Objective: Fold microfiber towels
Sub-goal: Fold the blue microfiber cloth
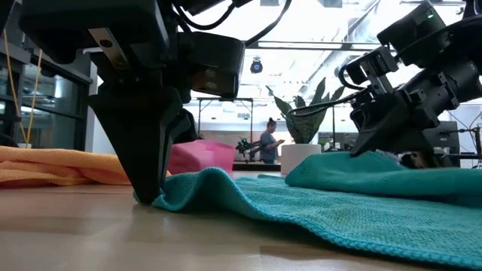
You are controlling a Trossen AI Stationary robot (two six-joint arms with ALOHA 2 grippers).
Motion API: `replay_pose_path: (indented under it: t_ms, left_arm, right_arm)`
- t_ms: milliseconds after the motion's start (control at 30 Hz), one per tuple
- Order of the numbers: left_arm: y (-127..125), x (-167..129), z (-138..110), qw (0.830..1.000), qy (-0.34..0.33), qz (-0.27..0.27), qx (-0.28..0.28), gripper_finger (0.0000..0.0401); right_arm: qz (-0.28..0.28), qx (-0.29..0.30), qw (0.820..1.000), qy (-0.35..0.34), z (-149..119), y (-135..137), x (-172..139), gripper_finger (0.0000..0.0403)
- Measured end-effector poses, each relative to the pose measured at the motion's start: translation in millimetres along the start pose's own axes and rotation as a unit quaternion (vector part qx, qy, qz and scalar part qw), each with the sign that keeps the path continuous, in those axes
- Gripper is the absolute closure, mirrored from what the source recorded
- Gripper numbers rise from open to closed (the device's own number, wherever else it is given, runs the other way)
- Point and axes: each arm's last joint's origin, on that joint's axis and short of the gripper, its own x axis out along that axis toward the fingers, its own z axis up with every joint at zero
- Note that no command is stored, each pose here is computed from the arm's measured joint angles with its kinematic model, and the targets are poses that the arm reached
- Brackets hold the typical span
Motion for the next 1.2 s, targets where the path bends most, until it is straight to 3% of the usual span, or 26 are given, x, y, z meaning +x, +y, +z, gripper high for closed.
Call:
replay_pose_path:
  t_ms: [167, 367, 733, 1200]
  left_arm:
    - [-0.1, 0.0, 0.1, 1.0, 0.0, 0.0, -0.01, 0.04]
    - [0.3, -0.1, -1.0, 1.0, 0.006, 0.001, -0.019, 0.04]
    - [3.4, -0.7, 1.2, 0.999, 0.004, -0.004, -0.035, 0.04]
    - [11.4, -1.5, 11.7, 0.999, -0.03, -0.012, -0.044, 0.04]
  right_arm:
    - [-0.017, -0.031, 0.999, -0.001, 11.3, 2.4, -15.1, 0.04]
    - [-0.078, -0.052, 0.995, -0.026, 22.7, -0.3, -50.2, 0.0402]
    - [-0.147, -0.031, 0.982, -0.112, 32.0, -12.1, -105.4, 0.0402]
    - [-0.18, 0.002, 0.976, -0.126, 38.4, -20.9, -112.4, 0.0402]
